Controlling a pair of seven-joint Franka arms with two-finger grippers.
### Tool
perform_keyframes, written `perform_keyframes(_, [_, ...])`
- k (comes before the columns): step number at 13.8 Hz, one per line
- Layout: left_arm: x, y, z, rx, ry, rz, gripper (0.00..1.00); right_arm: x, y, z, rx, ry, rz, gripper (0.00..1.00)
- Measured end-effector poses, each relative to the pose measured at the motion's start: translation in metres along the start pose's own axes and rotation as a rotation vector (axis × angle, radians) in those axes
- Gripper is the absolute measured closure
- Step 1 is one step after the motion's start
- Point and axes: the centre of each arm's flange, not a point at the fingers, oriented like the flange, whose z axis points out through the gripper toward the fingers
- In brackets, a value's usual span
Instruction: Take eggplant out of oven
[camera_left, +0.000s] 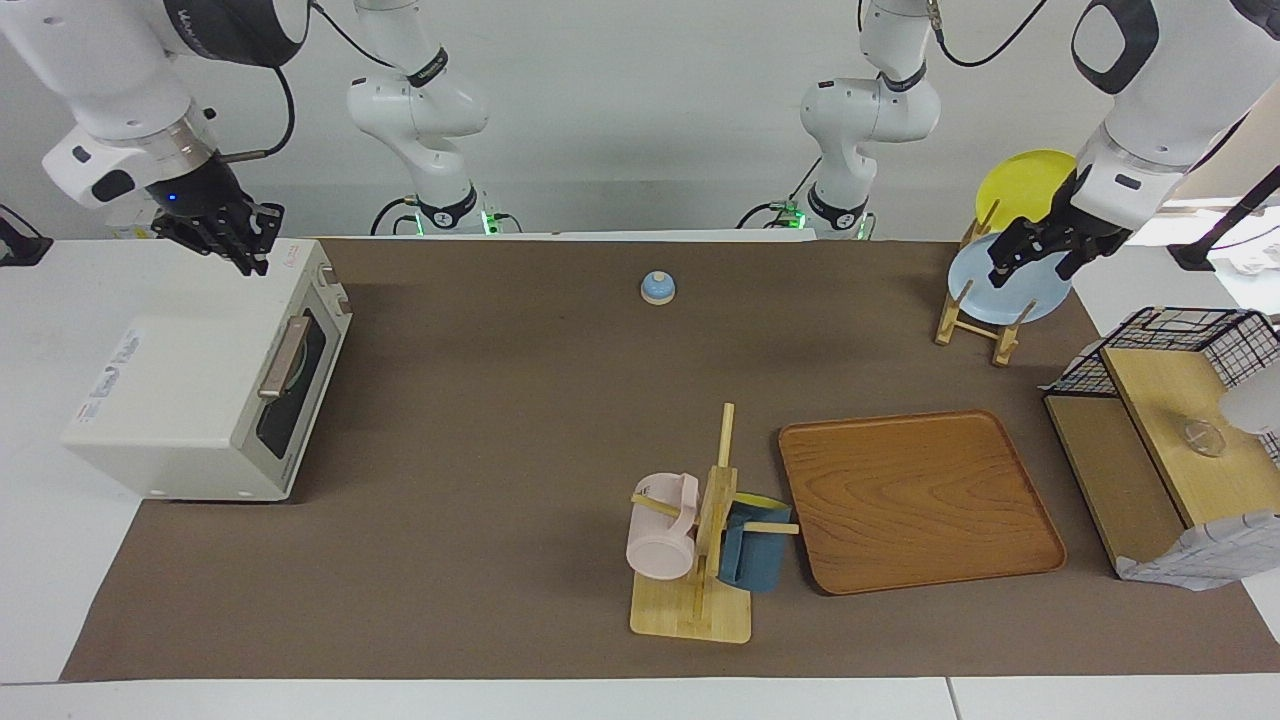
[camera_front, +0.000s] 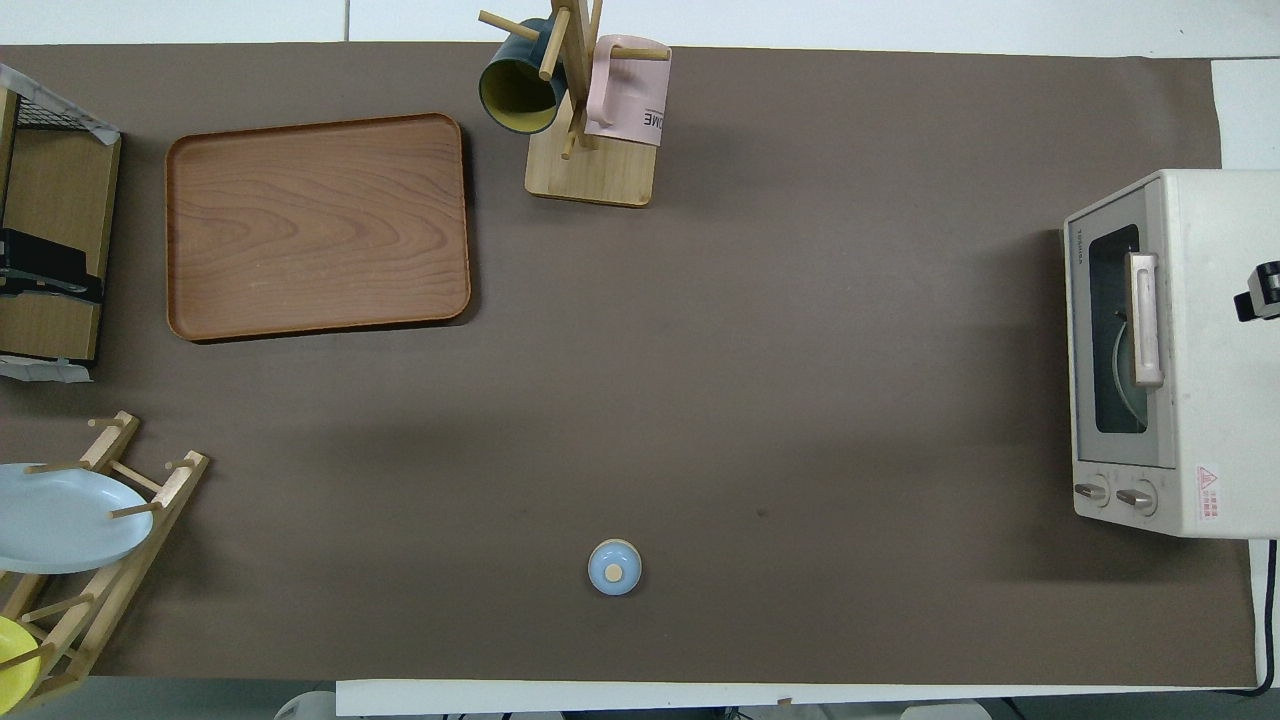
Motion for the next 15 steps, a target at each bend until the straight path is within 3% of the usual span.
perform_keyframes(2, [0.0, 0.0, 0.0, 0.0, 0.0, 0.0, 0.0, 0.007, 0.001, 0.029, -0.026, -0.002, 0.023, 0.99])
perform_keyframes(5, [0.0, 0.0, 0.0, 0.0, 0.0, 0.0, 0.0, 0.008, 0.011, 0.071, -0.112, -0.056, 0.036, 0.99])
perform_keyframes(9, [0.0, 0.0, 0.0, 0.0, 0.0, 0.0, 0.0, 0.01, 0.032, 0.096, -0.126, -0.071, 0.077, 0.99])
perform_keyframes(15, [0.0, 0.0, 0.0, 0.0, 0.0, 0.0, 0.0, 0.036, -0.011, 0.124, -0.182, -0.07, 0.064, 0.99])
